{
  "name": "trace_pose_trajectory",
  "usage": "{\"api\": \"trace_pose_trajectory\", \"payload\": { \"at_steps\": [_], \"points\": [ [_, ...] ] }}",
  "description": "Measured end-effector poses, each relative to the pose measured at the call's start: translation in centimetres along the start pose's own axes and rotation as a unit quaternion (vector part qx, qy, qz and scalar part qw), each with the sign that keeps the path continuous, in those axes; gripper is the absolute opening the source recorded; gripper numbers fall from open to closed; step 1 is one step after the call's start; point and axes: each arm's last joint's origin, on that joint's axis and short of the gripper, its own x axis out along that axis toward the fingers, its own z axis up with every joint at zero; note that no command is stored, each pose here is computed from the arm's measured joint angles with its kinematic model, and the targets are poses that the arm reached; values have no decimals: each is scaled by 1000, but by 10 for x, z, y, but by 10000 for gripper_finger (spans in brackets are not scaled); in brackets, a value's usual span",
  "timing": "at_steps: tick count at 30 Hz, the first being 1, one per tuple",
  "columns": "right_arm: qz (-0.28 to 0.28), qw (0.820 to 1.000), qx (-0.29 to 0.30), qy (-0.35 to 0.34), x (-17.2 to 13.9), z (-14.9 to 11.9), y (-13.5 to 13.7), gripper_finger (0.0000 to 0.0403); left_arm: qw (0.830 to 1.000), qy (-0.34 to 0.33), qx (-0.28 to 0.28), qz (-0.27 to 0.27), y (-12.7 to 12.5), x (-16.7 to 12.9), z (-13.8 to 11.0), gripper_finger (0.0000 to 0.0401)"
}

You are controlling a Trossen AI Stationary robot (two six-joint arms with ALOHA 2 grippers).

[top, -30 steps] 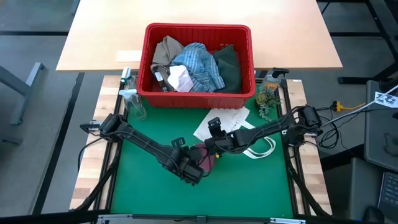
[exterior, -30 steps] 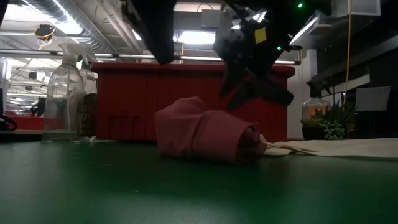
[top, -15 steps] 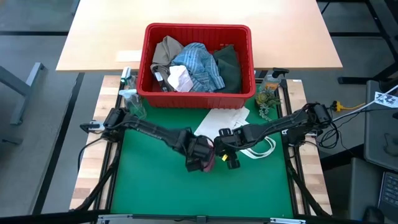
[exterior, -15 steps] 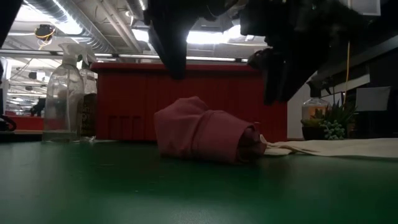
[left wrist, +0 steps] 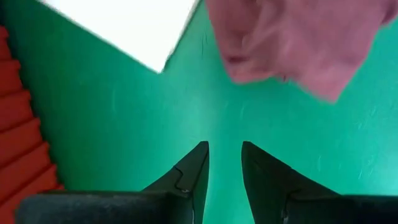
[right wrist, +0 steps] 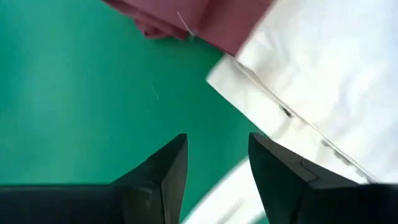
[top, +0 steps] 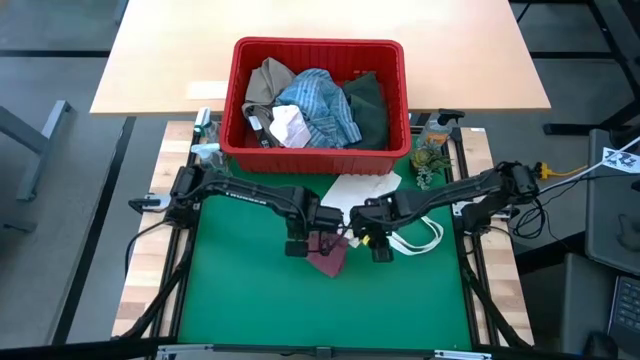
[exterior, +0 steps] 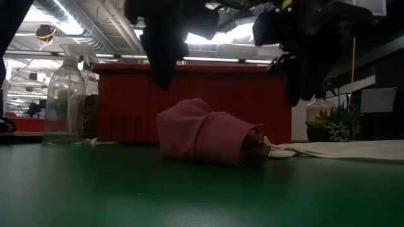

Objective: Fold Laundry from Bin
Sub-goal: Fold the pink underwear

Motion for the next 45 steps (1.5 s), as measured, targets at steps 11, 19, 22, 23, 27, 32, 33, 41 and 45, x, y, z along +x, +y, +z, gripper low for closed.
{"api": "trace_pose_trajectory", "payload": {
  "at_steps": [11, 19, 22, 23, 27, 32, 33, 41, 45],
  "points": [
    [-27, 1000, -6, -15, -60, -36, 2, 170, 998, 62, -5, 3, 35, 3, -9, 69],
    [12, 994, 17, -111, -57, -91, -2, 170, 999, 13, -39, -18, 60, -25, -42, 47],
    [35, 984, 68, -159, -48, -106, -3, 170, 993, -56, -97, -39, 67, -24, -67, 40],
    [41, 980, 83, -178, -45, -108, -4, 170, 987, -89, -120, -51, 67, -20, -75, 38],
    [71, 955, 135, -254, -31, -105, -5, 170, 939, -243, -219, -108, 61, 0, -89, 37],
    [101, 929, 161, -318, -15, -87, -5, 170, 872, -361, -289, -161, 50, 17, -85, 37],
    [104, 926, 160, -327, -13, -83, -4, 170, 863, -376, -293, -168, 47, 19, -83, 37],
    [110, 920, 157, -342, 15, -58, -5, 170, 855, -387, -294, -179, 33, 31, -77, 37],
    [122, 922, 165, -329, 34, -51, -5, 170, 862, -380, -284, -179, 24, 34, -76, 37]
  ]
}}
